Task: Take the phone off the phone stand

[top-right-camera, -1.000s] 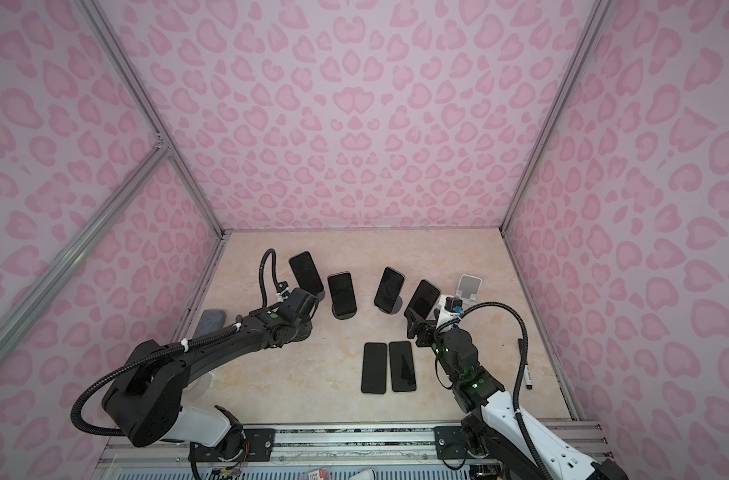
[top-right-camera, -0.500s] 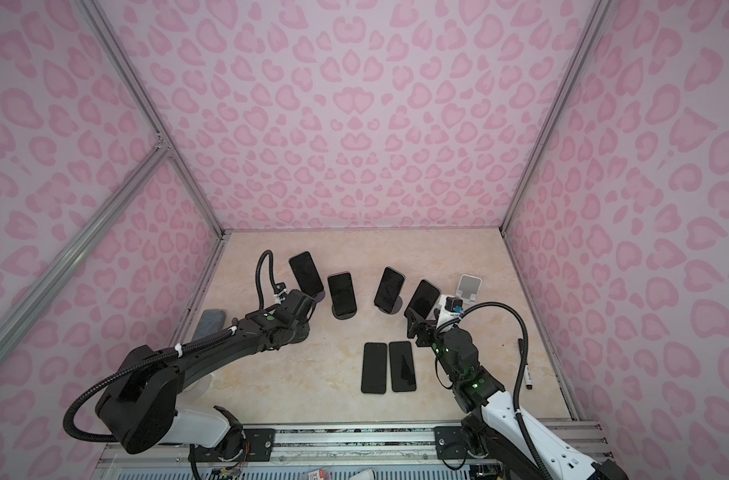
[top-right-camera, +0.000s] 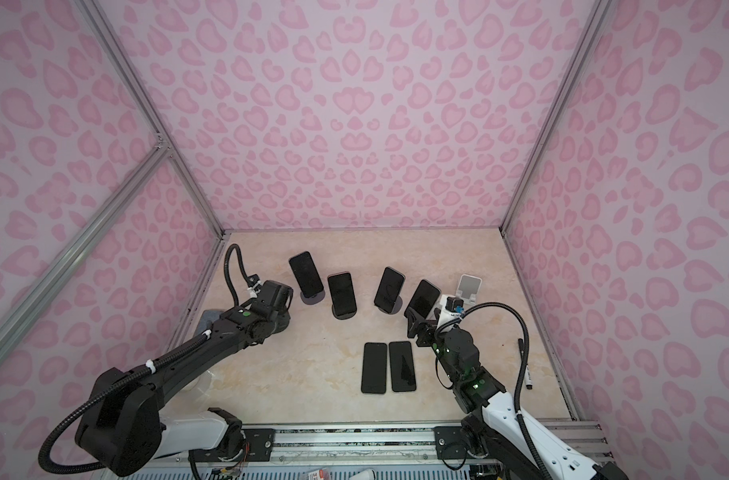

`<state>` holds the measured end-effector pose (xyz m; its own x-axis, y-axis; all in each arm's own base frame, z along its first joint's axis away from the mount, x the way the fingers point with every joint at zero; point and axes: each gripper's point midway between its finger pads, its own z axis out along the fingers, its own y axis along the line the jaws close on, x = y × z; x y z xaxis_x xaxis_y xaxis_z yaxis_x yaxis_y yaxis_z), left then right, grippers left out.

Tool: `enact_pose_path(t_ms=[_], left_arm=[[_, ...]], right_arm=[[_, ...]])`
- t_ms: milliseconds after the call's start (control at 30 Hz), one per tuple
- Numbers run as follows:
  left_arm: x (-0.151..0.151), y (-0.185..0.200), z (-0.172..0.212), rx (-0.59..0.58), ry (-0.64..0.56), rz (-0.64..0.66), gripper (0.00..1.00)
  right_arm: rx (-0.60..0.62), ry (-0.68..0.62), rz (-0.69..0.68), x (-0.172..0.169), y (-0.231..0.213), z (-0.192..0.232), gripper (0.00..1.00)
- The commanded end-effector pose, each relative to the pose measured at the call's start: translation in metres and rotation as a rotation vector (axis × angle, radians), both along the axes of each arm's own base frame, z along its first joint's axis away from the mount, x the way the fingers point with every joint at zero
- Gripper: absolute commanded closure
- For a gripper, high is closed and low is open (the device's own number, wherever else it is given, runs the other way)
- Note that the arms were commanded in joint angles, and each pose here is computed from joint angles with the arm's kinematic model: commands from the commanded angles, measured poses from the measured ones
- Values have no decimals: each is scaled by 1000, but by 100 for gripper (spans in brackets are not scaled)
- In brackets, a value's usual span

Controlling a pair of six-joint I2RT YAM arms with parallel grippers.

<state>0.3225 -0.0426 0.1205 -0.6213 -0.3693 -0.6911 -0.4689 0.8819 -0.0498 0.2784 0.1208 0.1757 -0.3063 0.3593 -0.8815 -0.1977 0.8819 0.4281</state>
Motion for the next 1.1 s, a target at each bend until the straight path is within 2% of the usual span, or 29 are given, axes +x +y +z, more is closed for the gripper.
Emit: enact_pose_path(t_ms=[0,267,500,800,1067], left_arm=[[3,21,3,-29,-13,60,47],[19,53,-8,-41,-7,156,48],[18,66,-29,-31,44,199,49],[26,66,-35,5,52,155,48],[61,55,-16,7,-3,74,48]], right_arm=[[2,-1,-5,0,-1,0,11],[0,5,-2,1,1,-1,11],[-5,10,-1,2,1,-3,11],[-6,18,4,3,3,-5,11],[-14,24,5,4,4,-8,11]])
